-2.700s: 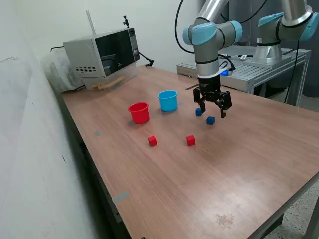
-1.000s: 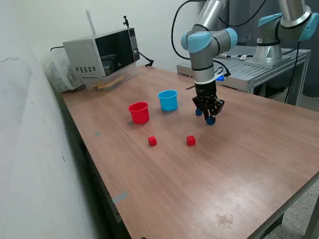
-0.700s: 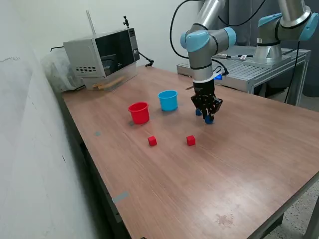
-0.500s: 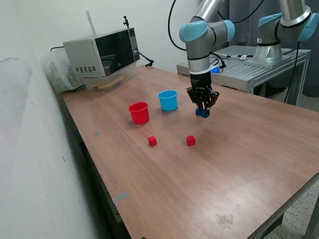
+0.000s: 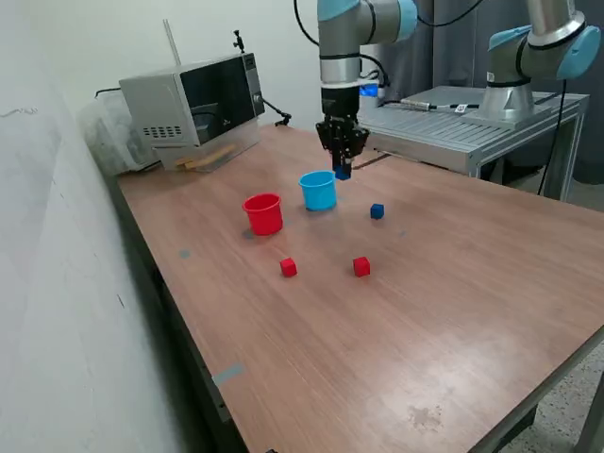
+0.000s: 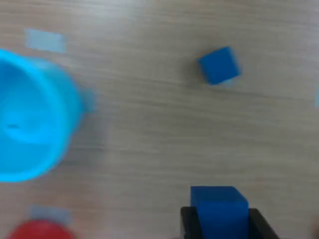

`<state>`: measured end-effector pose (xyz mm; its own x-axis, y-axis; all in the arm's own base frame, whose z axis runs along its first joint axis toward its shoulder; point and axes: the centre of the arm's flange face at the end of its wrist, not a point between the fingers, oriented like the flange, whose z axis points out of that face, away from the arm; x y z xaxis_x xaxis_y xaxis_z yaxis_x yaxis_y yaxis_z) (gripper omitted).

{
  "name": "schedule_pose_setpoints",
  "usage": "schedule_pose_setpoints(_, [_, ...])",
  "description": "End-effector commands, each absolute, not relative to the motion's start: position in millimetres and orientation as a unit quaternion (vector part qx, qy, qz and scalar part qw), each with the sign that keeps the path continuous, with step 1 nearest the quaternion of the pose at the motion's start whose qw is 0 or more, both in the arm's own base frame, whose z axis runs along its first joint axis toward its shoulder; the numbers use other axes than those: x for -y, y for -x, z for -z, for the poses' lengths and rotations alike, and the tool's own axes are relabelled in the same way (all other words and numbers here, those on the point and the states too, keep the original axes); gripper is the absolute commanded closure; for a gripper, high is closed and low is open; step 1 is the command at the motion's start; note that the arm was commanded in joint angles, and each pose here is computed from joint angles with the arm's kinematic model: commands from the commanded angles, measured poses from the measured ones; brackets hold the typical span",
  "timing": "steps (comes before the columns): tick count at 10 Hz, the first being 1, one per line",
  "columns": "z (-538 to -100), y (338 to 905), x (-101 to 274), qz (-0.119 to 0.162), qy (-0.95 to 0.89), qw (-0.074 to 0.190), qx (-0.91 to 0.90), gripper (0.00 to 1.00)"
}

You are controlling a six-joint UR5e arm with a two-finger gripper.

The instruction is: Place red objects in the red bin, and blue objects in the blue bin.

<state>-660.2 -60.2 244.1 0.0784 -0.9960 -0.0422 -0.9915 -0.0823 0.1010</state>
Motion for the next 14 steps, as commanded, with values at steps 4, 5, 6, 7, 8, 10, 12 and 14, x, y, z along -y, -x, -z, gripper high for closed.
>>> schedule_pose_setpoints(4, [-274.5, 654.4, -101.2, 0.046, -0.661, 0.001, 0.749, 1.00])
schedule_pose_setpoints(5, [-268.1, 648.7, -104.5, 0.032, -0.658, -0.007, 0.752, 1.00])
schedule_pose_setpoints(6, [-255.4, 639.6, -107.3, 0.019, -0.655, -0.014, 0.756, 1.00])
schedule_pose_setpoints(7, [-243.4, 630.1, -102.7, 0.006, -0.656, -0.021, 0.754, 1.00])
schedule_pose_setpoints(8, [-231.8, 619.1, -96.5, -0.007, -0.658, -0.028, 0.753, 1.00])
schedule_pose_setpoints(10, [-214.6, 604.2, -84.1, -0.023, -0.661, -0.037, 0.749, 1.00])
schedule_pose_setpoints(12, [-214.7, 606.4, -67.3, -0.022, -0.671, -0.036, 0.740, 1.00])
schedule_pose_setpoints(14, [-215.4, 611.1, -57.2, -0.020, -0.678, -0.035, 0.734, 1.00])
